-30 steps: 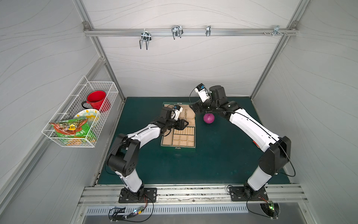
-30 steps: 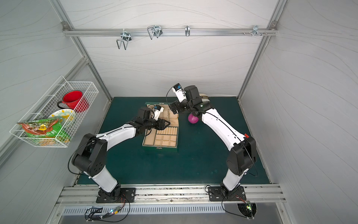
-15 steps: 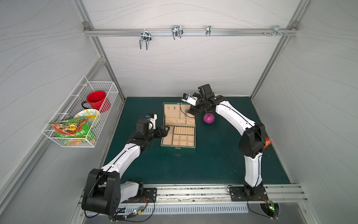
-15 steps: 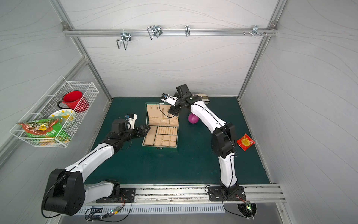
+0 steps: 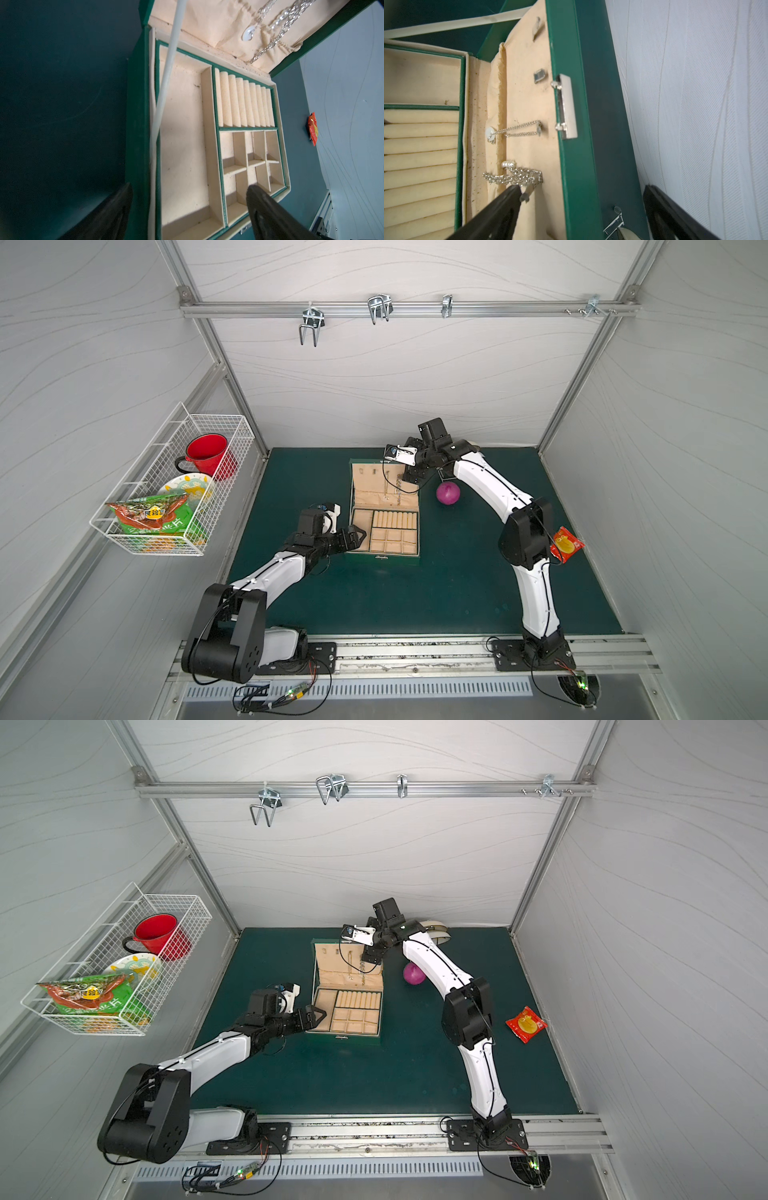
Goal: Put jewelry chain into jewelry box
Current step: Close the fastener on the jewelry box.
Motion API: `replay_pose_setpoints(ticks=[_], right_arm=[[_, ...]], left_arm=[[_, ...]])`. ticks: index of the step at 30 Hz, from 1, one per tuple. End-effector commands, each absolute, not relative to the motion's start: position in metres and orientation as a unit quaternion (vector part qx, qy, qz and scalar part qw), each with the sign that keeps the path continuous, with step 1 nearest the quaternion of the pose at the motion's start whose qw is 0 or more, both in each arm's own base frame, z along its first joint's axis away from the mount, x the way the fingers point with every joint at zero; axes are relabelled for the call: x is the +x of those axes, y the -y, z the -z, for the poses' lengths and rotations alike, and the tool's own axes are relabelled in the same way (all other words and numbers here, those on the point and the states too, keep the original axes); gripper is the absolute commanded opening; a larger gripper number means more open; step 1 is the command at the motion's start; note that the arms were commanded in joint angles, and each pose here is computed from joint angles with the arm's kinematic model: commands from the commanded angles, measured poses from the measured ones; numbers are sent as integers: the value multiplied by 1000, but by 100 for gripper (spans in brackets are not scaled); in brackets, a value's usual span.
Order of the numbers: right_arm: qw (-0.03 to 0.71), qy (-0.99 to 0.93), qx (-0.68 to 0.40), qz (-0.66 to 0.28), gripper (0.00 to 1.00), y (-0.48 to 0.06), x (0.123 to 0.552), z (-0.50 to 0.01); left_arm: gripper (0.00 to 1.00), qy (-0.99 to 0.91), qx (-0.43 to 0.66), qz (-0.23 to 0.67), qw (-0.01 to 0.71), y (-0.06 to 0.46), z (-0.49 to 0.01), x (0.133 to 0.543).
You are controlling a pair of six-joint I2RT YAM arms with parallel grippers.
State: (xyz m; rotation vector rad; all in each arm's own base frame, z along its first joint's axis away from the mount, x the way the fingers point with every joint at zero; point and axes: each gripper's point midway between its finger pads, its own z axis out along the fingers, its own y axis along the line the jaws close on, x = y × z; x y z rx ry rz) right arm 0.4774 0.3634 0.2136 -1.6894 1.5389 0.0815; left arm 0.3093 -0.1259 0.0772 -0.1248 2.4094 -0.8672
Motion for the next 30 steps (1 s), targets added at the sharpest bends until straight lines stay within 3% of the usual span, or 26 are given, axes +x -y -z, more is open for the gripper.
replay_pose_setpoints(ticks=[1,5,10,18,22,30], right_arm=[[406,-608,-681,-24,88,-366,481,-205],[401,-606,-687,-17,82,-366,482,-199],[404,-603,-688,-23,63,-370,480,-201],[383,-608,-695,-29,48,-372,464,-204],[369,-613,-699,-24,24,-364,454,-207],[334,-641,-691,-7,17,-338,430,-197]], left_arm=[[90,-892,-35,339,296,130,-83,312],[90,-892,-34,346,288,132,-79,307],[86,-892,-24,355,278,140,-78,303],[83,-892,28,373,254,168,-77,283],[83,-891,56,378,244,181,-77,272],[82,-877,102,408,231,205,-77,247]])
